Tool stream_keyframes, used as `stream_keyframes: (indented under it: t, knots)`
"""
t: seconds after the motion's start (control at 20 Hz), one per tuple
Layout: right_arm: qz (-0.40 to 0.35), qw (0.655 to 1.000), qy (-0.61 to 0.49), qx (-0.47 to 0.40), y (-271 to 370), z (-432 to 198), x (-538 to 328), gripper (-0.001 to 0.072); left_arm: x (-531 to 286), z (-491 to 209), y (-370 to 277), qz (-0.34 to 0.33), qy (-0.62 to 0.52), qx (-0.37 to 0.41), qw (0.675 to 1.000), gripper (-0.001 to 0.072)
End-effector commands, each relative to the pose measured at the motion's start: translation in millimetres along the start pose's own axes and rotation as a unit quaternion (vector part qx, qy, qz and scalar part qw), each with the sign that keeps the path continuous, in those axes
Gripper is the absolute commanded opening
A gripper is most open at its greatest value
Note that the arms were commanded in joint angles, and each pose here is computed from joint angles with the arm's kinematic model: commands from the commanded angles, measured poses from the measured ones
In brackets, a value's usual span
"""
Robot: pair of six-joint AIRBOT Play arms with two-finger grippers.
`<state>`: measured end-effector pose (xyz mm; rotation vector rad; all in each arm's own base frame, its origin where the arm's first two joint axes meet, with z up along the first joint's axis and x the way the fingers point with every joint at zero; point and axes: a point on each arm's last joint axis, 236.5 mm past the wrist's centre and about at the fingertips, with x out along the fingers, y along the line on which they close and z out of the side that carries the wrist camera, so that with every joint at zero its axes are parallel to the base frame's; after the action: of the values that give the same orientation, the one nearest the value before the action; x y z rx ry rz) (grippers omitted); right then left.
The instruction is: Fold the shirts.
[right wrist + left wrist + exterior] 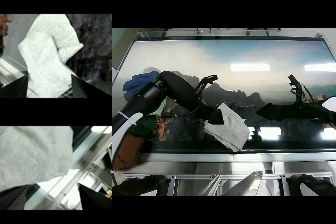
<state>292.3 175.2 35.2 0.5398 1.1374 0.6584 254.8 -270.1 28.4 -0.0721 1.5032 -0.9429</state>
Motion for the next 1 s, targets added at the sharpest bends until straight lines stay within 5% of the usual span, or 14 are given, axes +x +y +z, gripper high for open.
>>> stream_keyframes:
  t: [0.0,0.3,0.55,0.6,0.7,0.75,0.8,0.9,0.95]
  knots:
    - [-0.023,1.000,0.013,0.007,-12.9,-5.3,1.9,0.0572,-27.2,-32.5,20.8,-0.009,0.021,-0.072,0.997,0.0715]
    - [-0.043,0.987,0.138,0.064,-45.5,-74.5,61.6,0.0572,-3.3,-96.2,106.8,0.028,-0.100,-0.242,0.965,0.0712]
    - [-0.037,0.976,0.201,0.080,-46.5,-114.5,117.1,0.0571,22.9,-74.2,136.1,0.018,-0.141,-0.263,0.954,0.0695]
    - [-0.022,0.975,0.205,0.084,-40.7,-116.7,121.0,0.0538,29.3,-65.4,137.0,0.013,-0.132,-0.257,0.957,0.0695]
    - [0.003,0.976,0.203,0.075,-29.3,-114.6,120.7,0.0068,42.1,-46.6,133.7,0.012,-0.109,-0.233,0.966,0.0694]
    - [0.008,0.977,0.198,0.074,-25.5,-111.8,119.4,0.0080,47.6,-35.8,131.8,0.013,-0.104,-0.221,0.970,0.0694]
    - [0.010,0.979,0.192,0.068,-22.1,-108.6,117.0,0.0075,52.5,-22.0,131.1,0.018,-0.106,-0.207,0.972,0.0616]
    - [0.016,0.983,0.176,0.054,-13.0,-100.5,110.3,0.0013,59.9,1.4,126.3,0.020,-0.106,-0.184,0.977,0.0199]
    - [0.019,0.985,0.167,0.045,-7.8,-96.0,106.1,0.0013,64.8,9.3,118.6,0.017,-0.098,-0.169,0.981,0.0078]
